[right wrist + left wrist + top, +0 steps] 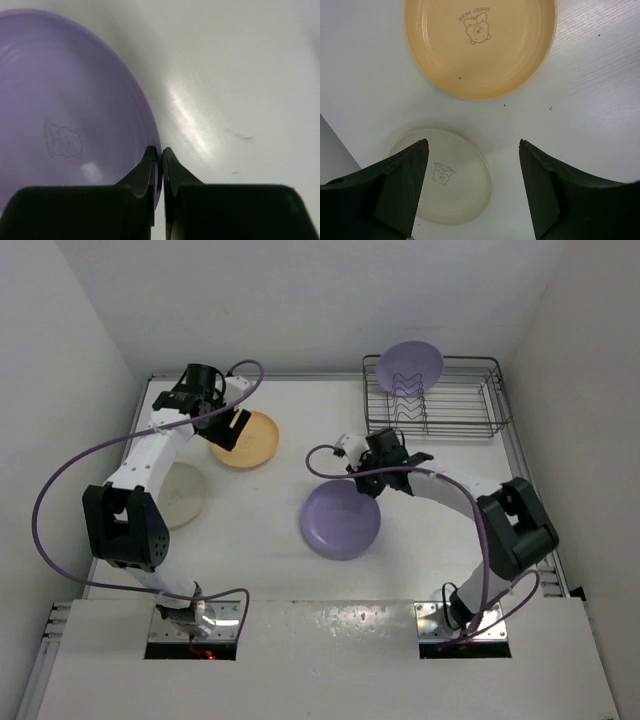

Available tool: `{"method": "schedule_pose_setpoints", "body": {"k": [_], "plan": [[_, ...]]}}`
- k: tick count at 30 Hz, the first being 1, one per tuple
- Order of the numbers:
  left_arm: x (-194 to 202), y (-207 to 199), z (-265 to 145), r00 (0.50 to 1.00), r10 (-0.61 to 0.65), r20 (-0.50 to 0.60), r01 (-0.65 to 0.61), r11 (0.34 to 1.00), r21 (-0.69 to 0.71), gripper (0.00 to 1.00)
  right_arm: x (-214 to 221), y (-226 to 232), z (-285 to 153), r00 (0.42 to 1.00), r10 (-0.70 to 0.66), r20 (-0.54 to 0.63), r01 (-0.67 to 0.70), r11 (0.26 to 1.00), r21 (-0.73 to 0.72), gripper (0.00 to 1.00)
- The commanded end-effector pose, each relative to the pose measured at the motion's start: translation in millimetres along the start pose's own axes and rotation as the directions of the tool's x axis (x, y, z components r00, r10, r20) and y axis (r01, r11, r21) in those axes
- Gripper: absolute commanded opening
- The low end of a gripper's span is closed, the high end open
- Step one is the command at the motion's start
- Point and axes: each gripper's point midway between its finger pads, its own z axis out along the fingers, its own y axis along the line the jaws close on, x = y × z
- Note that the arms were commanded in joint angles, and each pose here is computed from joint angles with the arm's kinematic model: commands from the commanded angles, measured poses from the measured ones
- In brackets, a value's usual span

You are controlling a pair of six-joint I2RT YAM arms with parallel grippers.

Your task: Load the plates into the dish rack

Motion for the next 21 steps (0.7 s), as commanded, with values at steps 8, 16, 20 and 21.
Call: {"method": "schedule_pose_setpoints", "body": {"k": [8, 16, 20, 21], "plan": [[-4, 32, 21, 1.000, -0.024, -0.005, 0.023, 0.999, -0.041, 0.78, -240, -148, -211, 0.512, -0.770, 0.381, 0.385, 0.602, 0.700, 0.00], [-4, 53, 36, 0.998, -0.004, -0.061, -0.002, 0.995, -0.102, 0.78, -280, -282, -244, 0.390, -0.918, 0.078, 0.277, 0.197, 0.940, 0.00], [-5, 60, 47, 0.995, -0.007, -0.097, -0.004, 0.993, -0.115, 0.78, -274, -319, -226, 0.396, -0.918, -0.019, 0.334, 0.125, 0.934, 0.00], [-11, 65, 48, 0.996, 0.002, -0.091, -0.014, 0.992, -0.128, 0.78, -268, -328, -212, 0.409, -0.912, -0.014, 0.341, 0.139, 0.930, 0.00]]}}
